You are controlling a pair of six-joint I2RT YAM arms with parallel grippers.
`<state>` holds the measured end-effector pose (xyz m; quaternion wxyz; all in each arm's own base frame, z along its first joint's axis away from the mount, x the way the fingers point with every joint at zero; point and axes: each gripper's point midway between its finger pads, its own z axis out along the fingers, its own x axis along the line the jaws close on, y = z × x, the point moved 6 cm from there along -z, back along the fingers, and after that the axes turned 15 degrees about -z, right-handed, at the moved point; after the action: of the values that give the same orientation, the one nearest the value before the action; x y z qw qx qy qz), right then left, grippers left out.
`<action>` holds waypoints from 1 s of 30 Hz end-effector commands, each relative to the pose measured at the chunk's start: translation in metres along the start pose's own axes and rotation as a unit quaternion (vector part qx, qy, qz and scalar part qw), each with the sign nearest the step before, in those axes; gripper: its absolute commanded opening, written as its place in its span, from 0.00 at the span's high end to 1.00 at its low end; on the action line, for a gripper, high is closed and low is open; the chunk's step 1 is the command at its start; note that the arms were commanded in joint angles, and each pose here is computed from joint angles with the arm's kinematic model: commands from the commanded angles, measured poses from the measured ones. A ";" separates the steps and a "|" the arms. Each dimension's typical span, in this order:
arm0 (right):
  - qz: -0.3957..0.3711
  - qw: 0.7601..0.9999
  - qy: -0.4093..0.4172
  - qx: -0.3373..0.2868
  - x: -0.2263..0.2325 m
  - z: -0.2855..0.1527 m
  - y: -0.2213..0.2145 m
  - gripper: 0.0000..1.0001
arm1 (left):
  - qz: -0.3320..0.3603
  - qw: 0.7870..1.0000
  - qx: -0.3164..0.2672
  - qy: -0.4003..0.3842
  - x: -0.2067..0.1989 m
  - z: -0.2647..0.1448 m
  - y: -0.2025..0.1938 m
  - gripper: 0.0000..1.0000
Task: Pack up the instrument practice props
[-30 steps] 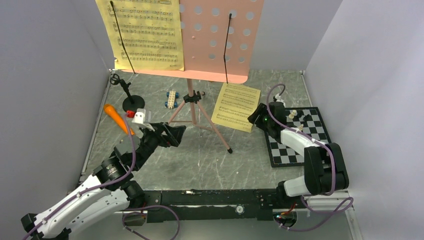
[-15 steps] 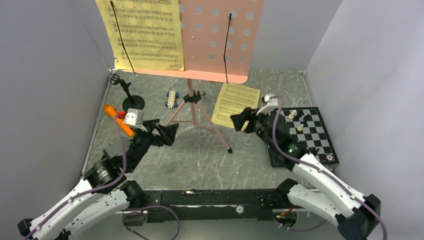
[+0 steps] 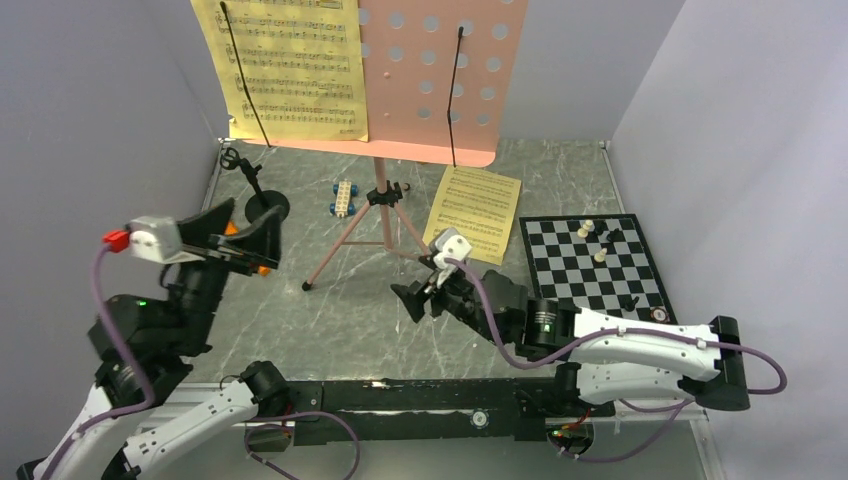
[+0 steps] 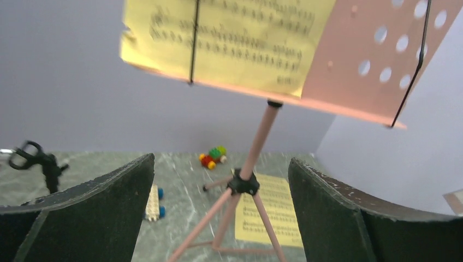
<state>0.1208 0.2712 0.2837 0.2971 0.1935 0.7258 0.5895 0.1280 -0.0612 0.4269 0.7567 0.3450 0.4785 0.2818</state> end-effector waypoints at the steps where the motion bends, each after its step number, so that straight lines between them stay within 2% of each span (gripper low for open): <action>1: -0.007 0.992 -0.057 -0.115 -0.017 0.006 0.094 0.25 | 0.029 0.997 -0.068 0.013 -0.008 -0.001 0.058 0.04; 6: -0.006 0.983 -0.065 -0.172 -0.020 0.020 0.162 0.24 | 0.067 0.995 -0.071 -0.016 -0.039 0.019 0.090 0.06; 12: 0.008 0.972 -0.127 -0.196 -0.031 0.037 0.213 0.22 | 0.090 0.991 -0.100 -0.021 -0.063 0.044 0.118 0.10; 15: 0.020 0.969 -0.150 -0.196 -0.040 0.045 0.231 0.21 | 0.107 0.990 -0.092 -0.015 -0.072 0.061 0.118 0.13; 18: 0.032 0.969 -0.154 -0.191 -0.046 0.052 0.242 0.20 | 0.101 0.992 -0.071 -0.016 -0.072 0.077 0.111 0.13; 23: 0.038 0.969 -0.171 -0.175 -0.061 0.061 0.251 0.18 | 0.042 0.998 -0.050 -0.005 -0.050 0.096 0.104 0.12; 30: 0.057 0.975 -0.166 -0.138 -0.072 0.081 0.237 0.17 | 0.002 0.998 -0.047 -0.030 -0.042 0.105 0.101 0.11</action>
<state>0.2038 0.3391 0.5213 0.4224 0.2669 0.5555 0.6646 0.2094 -0.0410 0.5474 0.7325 0.3116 0.4815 0.3668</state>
